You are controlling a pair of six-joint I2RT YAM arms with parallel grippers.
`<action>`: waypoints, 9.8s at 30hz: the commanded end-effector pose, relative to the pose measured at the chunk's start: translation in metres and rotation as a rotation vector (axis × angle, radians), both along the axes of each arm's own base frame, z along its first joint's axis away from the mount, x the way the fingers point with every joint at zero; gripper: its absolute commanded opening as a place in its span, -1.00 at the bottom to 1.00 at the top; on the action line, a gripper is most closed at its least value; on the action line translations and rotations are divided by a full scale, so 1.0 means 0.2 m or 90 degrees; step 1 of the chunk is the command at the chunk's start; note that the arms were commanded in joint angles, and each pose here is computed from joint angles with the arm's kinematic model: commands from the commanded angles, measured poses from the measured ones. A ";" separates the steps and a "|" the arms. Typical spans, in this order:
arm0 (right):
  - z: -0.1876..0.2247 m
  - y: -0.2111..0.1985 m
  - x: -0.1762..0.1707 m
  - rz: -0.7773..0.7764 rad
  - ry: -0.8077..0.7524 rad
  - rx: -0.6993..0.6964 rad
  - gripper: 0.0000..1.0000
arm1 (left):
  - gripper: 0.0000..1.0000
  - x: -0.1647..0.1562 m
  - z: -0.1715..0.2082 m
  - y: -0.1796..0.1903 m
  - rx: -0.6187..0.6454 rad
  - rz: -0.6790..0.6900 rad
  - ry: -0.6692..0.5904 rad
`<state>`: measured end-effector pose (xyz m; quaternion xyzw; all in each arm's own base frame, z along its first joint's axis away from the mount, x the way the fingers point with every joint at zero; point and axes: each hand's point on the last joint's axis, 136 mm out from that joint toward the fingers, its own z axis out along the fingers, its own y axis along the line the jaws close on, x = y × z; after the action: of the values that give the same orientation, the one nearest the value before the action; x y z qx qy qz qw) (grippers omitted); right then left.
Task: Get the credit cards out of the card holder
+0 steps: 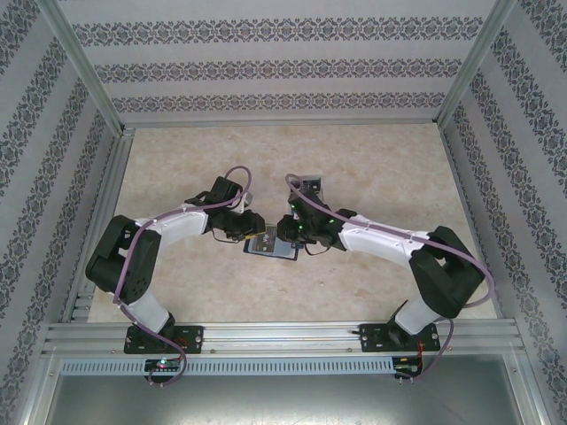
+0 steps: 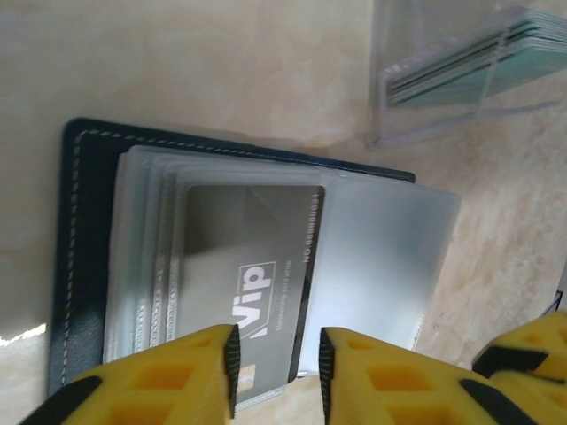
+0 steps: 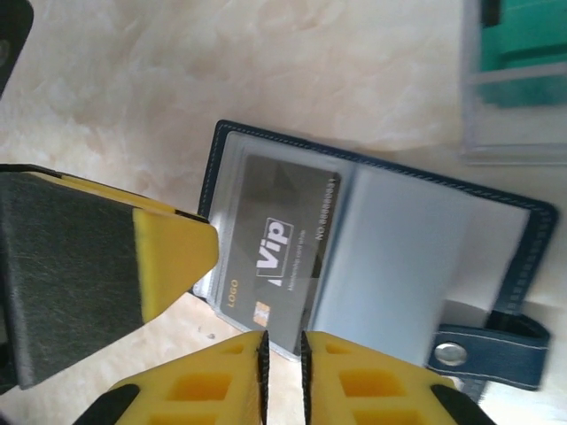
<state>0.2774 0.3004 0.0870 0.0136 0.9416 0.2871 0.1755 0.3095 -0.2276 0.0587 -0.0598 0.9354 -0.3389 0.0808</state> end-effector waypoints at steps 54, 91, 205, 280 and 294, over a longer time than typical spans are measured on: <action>-0.35 -0.04 0.02 -0.096 0.151 0.149 -1.00 | -0.56 -0.14 -0.27 0.15 0.100 0.020 0.100; -0.35 0.03 0.02 -0.058 0.153 0.212 -1.00 | -0.72 -0.15 -0.29 0.15 0.102 0.022 0.117; 0.07 -0.40 0.76 0.820 -0.390 -0.563 -1.00 | 0.99 -0.05 0.44 0.41 0.076 0.148 -0.098; 0.29 -0.23 0.10 0.106 -0.102 -0.126 -0.57 | 0.35 -0.03 0.24 0.12 -0.022 0.039 -0.027; -0.23 -0.22 -0.09 0.041 0.075 -0.179 -0.54 | 0.25 -0.08 0.13 -0.02 -0.027 -0.019 0.004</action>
<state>0.2599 0.2577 0.0495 -0.0494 0.9789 0.1612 0.1156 0.2854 -0.2165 0.0744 -0.0731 0.9367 -0.3374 0.0578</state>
